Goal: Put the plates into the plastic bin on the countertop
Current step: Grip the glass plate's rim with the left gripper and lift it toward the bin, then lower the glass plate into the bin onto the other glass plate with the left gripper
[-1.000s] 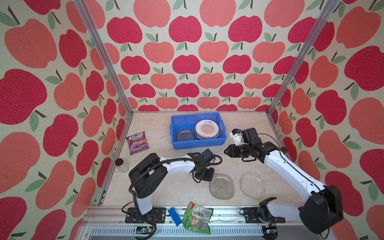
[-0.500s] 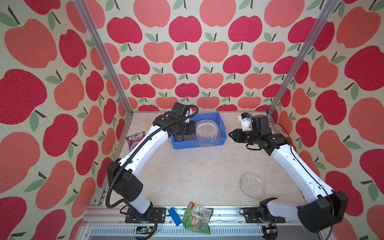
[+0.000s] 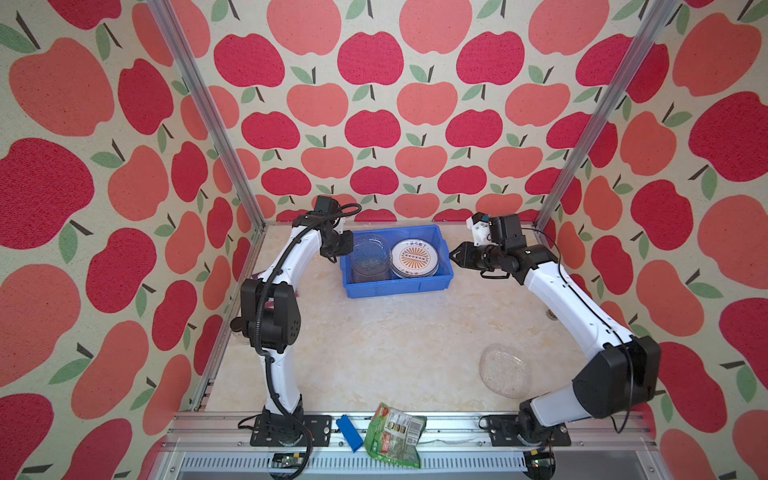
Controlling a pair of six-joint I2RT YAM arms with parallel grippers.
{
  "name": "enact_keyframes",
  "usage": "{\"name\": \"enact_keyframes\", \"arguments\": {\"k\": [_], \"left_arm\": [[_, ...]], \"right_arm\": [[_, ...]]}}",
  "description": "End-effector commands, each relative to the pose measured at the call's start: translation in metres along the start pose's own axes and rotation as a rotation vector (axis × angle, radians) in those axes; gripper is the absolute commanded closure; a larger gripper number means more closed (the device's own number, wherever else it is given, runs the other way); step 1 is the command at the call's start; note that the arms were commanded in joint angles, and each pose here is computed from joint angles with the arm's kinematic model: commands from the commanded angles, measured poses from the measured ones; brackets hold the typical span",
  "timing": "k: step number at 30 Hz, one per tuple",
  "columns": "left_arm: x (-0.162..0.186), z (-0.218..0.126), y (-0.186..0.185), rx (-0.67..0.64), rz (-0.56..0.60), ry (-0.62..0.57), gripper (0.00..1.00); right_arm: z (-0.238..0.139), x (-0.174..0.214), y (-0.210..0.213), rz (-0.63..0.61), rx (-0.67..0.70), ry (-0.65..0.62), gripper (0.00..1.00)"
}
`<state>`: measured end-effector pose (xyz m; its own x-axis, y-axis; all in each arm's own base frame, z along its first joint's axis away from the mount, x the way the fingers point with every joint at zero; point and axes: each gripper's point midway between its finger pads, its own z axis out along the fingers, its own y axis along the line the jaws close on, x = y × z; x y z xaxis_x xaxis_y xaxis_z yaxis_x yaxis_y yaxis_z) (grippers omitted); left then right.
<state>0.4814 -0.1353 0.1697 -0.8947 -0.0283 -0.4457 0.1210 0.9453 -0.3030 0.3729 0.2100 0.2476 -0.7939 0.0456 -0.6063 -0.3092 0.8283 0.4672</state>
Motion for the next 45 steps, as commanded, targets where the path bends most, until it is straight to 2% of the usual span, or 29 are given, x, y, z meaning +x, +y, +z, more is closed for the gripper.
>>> {"name": "enact_keyframes", "arguments": {"k": [1,15,34,36,39,42,45], "left_arm": [[-0.021,0.000,-0.016,0.052,0.066,-0.052,1.00],[-0.005,0.048,-0.002,-0.089,0.160,0.054,1.00],[0.009,0.059,0.022,-0.204,0.181,0.171,0.99],[0.009,0.057,0.025,-0.223,0.182,0.173,0.88],[0.006,0.054,0.028,-0.246,0.183,0.153,0.61],[0.002,0.054,0.025,-0.237,0.181,0.134,0.53],[-0.003,0.053,0.020,-0.236,0.190,0.114,0.50]], "right_arm": [[0.002,-0.007,0.002,0.017,-0.021,-0.008,0.72],[0.012,-0.003,-0.006,0.044,-0.034,0.012,0.72],[0.021,-0.005,-0.005,0.065,-0.056,0.018,0.72],[0.022,-0.005,-0.005,0.066,-0.061,0.020,0.71],[0.023,-0.008,-0.003,0.067,-0.068,0.021,0.71],[0.025,-0.007,-0.002,0.070,-0.075,0.025,0.70],[0.026,-0.008,-0.001,0.076,-0.087,0.027,0.70]]}}
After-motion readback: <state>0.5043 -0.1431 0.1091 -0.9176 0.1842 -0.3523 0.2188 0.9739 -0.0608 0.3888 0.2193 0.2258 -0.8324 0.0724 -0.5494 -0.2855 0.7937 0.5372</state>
